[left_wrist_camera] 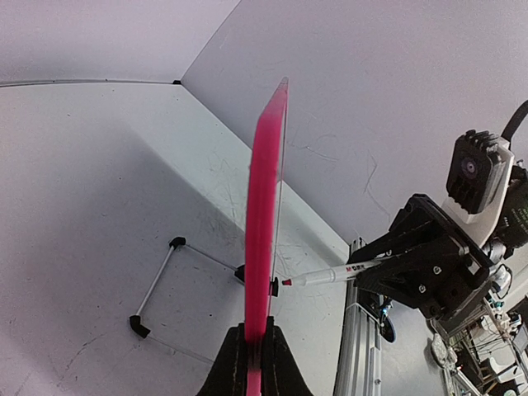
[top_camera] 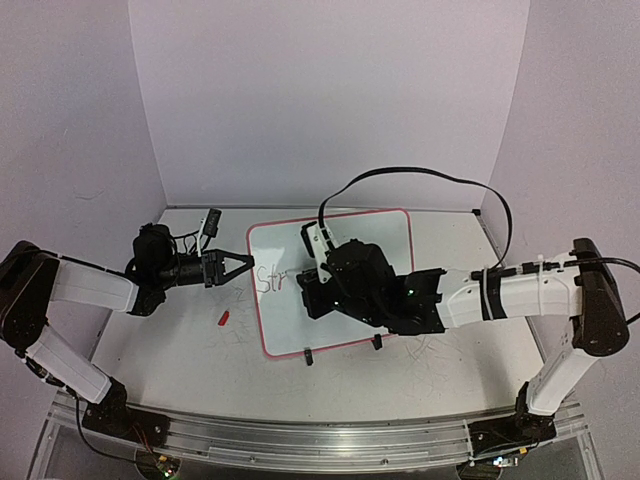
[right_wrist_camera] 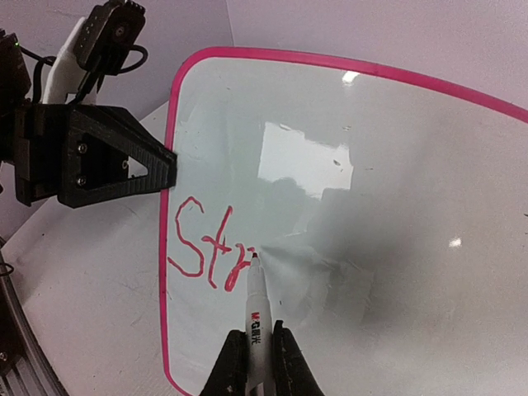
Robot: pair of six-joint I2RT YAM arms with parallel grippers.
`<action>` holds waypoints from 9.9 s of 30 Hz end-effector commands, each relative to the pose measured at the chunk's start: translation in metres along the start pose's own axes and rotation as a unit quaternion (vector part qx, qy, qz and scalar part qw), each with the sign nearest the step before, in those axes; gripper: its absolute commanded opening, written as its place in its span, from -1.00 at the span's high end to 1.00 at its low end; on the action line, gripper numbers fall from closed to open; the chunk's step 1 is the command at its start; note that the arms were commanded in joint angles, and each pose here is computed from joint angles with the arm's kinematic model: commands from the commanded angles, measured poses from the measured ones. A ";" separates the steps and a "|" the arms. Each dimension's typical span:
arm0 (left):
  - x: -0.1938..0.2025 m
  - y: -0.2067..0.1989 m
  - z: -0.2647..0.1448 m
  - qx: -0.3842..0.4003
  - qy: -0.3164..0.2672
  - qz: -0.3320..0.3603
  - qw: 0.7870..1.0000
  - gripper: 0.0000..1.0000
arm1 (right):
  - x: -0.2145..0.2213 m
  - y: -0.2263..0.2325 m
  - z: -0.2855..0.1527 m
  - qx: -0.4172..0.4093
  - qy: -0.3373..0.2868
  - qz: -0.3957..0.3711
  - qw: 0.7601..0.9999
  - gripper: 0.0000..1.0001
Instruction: Write a sentence on the whiteboard
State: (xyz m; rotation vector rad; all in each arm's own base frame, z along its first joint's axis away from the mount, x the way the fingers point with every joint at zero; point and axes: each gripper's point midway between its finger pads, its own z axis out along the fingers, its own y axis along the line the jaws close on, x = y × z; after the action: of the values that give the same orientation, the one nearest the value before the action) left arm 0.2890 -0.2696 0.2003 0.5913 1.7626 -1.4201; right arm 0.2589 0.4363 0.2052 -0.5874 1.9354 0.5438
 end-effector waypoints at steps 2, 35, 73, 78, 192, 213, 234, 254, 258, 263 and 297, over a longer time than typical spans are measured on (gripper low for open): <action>-0.015 -0.017 0.004 0.025 -0.007 0.026 0.999 1.00 | -0.019 -0.005 0.000 0.025 -0.026 0.016 0.999 1.00; -0.016 -0.017 0.004 0.025 -0.006 0.026 0.999 1.00 | 0.014 -0.001 0.009 0.013 0.027 0.014 0.999 1.00; -0.016 -0.018 0.004 0.026 -0.005 0.025 0.999 1.00 | 0.030 -0.013 0.003 0.034 0.053 0.020 0.998 1.00; -0.016 -0.018 0.004 0.026 -0.004 0.025 0.999 1.00 | 0.031 -0.014 0.002 0.038 0.055 0.018 0.998 1.00; -0.015 -0.016 0.006 0.027 0.000 0.022 0.999 1.00 | 0.041 -0.021 0.002 0.026 0.054 0.046 0.997 1.00; -0.016 -0.017 0.006 0.029 0.001 0.020 0.999 1.00 | 0.005 -0.023 -0.001 0.043 0.009 0.045 0.998 1.00; -0.014 -0.017 0.006 0.028 0.002 0.021 0.999 1.00 | -0.008 -0.042 -0.004 0.076 -0.010 0.055 0.996 1.00; -0.014 -0.016 0.006 0.027 0.001 0.020 0.999 1.00 | 0.019 -0.046 -0.005 0.075 0.024 0.069 0.994 1.00; -0.014 -0.016 0.006 0.027 0.002 0.020 0.999 1.00 | 0.027 -0.042 -0.004 0.067 0.035 0.070 0.995 1.00; -0.014 -0.016 0.006 0.027 0.002 0.020 0.999 1.00 | 0.039 -0.037 -0.002 0.057 0.050 0.068 0.995 1.00; -0.015 -0.019 0.005 0.029 0.001 0.022 0.999 1.00 | -0.012 -0.037 -0.018 0.030 -0.019 0.087 0.996 1.00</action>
State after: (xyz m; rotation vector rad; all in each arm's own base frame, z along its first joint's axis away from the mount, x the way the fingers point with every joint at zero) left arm 0.2904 -0.2703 0.1999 0.5903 1.7793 -1.4214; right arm 0.2697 0.3904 0.2064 -0.3702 2.0075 0.5804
